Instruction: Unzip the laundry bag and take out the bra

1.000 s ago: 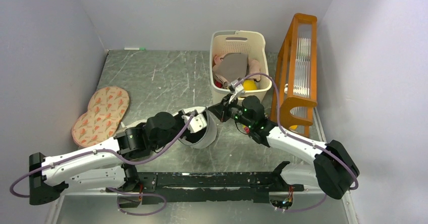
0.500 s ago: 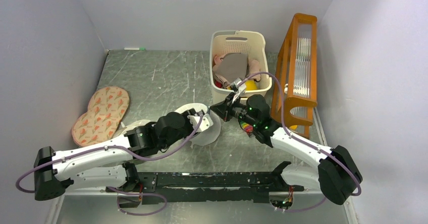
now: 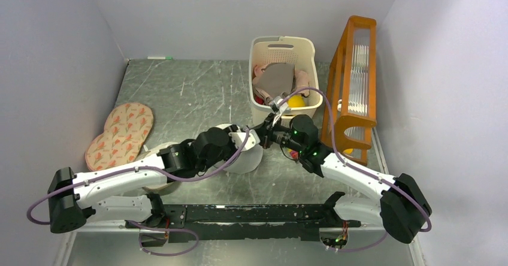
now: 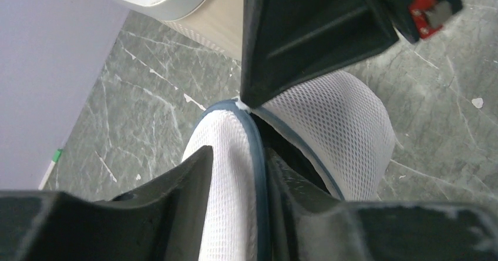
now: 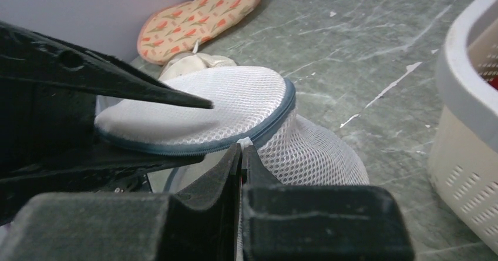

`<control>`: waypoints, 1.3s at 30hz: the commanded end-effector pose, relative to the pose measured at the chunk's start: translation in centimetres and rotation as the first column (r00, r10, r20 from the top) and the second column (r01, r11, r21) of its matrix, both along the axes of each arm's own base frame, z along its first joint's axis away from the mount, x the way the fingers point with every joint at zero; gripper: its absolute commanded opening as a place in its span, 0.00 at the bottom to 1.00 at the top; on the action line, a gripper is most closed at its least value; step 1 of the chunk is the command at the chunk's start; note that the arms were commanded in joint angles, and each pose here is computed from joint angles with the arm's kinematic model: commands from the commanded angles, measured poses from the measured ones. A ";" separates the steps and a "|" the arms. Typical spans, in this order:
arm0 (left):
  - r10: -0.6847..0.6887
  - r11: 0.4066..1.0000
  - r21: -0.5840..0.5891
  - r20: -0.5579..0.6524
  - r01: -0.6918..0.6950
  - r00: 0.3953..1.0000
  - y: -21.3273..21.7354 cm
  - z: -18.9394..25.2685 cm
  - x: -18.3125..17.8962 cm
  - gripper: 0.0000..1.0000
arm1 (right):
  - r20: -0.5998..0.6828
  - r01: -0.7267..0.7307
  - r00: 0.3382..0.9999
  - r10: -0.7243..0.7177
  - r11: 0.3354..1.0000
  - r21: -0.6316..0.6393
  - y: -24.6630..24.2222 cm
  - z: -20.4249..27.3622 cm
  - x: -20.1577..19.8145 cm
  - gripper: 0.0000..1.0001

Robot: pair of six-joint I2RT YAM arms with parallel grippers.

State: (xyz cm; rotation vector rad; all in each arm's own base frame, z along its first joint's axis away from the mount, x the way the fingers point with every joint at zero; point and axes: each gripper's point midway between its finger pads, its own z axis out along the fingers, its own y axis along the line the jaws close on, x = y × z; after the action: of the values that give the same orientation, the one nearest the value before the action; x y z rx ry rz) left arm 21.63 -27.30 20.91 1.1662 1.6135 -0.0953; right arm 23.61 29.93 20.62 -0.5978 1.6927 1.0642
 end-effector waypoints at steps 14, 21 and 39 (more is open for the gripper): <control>-0.090 0.981 -0.162 0.091 0.104 0.992 0.8 5.7 -1.5 0.07 | 0.060 0.006 0.998 -0.004 0.999 -0.040 0.3 0.6 -0.1 0.00; -0.229 0.944 -0.213 0.134 0.253 0.964 0.6 7.6 -3.9 0.07 | 0.076 -0.025 0.997 0.032 0.995 -0.095 0.7 0.3 0.4 0.00; -0.207 0.929 -0.291 0.108 0.230 0.972 1.2 9.4 -4.5 0.07 | -0.028 -0.267 0.964 0.266 0.954 -0.137 3.4 -0.8 2.2 0.00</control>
State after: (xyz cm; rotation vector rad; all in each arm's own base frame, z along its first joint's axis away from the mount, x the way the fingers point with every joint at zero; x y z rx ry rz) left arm 16.83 -25.90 27.96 1.1904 1.3391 -0.3864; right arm 25.74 32.83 19.97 -0.8789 1.7175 1.0926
